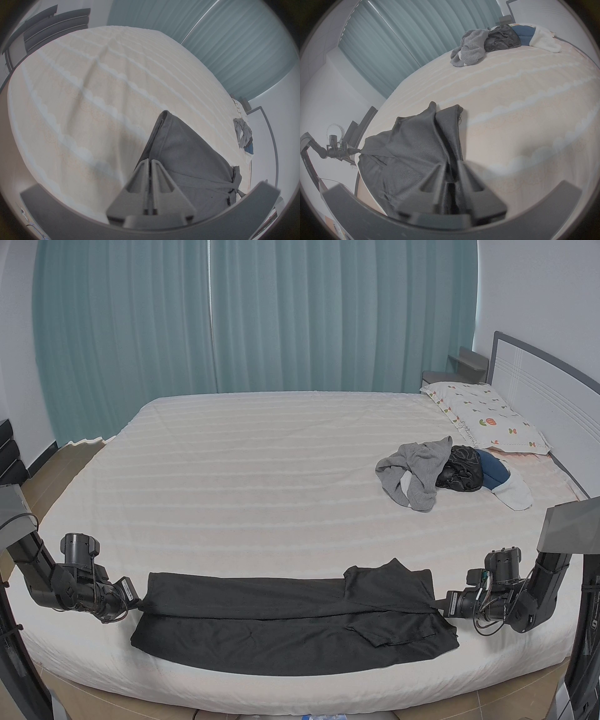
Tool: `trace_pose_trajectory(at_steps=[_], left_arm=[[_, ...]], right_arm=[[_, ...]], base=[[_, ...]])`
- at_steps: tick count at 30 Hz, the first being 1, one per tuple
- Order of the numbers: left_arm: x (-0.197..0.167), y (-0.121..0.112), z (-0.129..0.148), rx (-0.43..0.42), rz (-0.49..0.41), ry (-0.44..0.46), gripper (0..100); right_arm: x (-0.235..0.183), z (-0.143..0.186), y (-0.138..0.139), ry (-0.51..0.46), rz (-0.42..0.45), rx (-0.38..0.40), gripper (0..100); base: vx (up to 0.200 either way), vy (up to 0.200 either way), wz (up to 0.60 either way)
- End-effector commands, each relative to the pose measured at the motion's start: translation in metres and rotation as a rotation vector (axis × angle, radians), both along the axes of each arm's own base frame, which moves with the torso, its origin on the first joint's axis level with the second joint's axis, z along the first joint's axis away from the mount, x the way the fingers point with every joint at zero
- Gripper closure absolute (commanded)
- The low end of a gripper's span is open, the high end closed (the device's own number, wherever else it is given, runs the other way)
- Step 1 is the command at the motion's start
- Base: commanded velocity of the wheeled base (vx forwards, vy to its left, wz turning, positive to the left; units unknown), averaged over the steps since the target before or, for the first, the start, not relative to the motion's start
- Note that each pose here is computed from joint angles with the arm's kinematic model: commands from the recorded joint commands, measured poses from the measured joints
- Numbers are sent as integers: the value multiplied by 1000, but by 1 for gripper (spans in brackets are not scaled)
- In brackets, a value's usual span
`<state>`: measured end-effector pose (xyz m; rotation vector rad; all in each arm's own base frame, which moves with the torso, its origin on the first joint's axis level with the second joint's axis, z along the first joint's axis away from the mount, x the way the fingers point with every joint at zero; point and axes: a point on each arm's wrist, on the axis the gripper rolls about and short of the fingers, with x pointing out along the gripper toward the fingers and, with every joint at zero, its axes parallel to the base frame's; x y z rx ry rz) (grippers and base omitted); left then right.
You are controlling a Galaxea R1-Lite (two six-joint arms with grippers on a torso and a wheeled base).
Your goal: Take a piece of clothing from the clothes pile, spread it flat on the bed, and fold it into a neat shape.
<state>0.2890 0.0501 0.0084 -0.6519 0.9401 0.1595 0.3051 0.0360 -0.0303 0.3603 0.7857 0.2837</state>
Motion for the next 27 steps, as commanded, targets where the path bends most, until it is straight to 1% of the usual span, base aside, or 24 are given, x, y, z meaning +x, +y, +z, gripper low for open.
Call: trace_pose_trajectory(at_steps=[1,4,8,11,15,16,17,18,19,20,22,24,27], left_arm=[[-1,-1,-2,-3,0,10,0],[-1,1,4,0,7,-12,0],[3,3,12,1,16,-46,0],[8,4,15,-6,28,-61,0],[26,5,23,-54,83,-105,0],[26,5,23,-54,83,-105,0],[35,3,22,-78,101,-114,0],[35,3,22,-78,101,-114,0],[50,-3,15,-104,110,-112,0],[53,-4,12,-109,109,-107,0],[55,-5,10,-108,105,-104,0],[65,-11,0,-112,100,-93,0],[70,-18,-6,-120,94,-85,0]], right_arm=[[1,3,0,-6,-5,12,0],[7,15,-1,-47,-29,40,0],[20,29,0,-84,-82,106,0],[27,27,1,-71,-121,142,0],[35,14,2,-26,-175,208,0],[35,14,2,-26,-175,208,0],[41,14,2,-18,-208,251,0],[41,14,2,-18,-208,251,0],[49,17,2,4,-269,331,0],[50,17,2,12,-281,345,0],[50,16,2,15,-288,352,0],[54,12,-1,26,-307,363,0],[55,10,-2,29,-310,366,0]], base=[[0,0,0],[0,0,0],[0,0,0],[0,0,0],[0,0,0],[0,0,0],[0,0,0],[0,0,0],[0,0,0],[0,0,0],[0,0,0],[0,0,0],[0,0,0]])
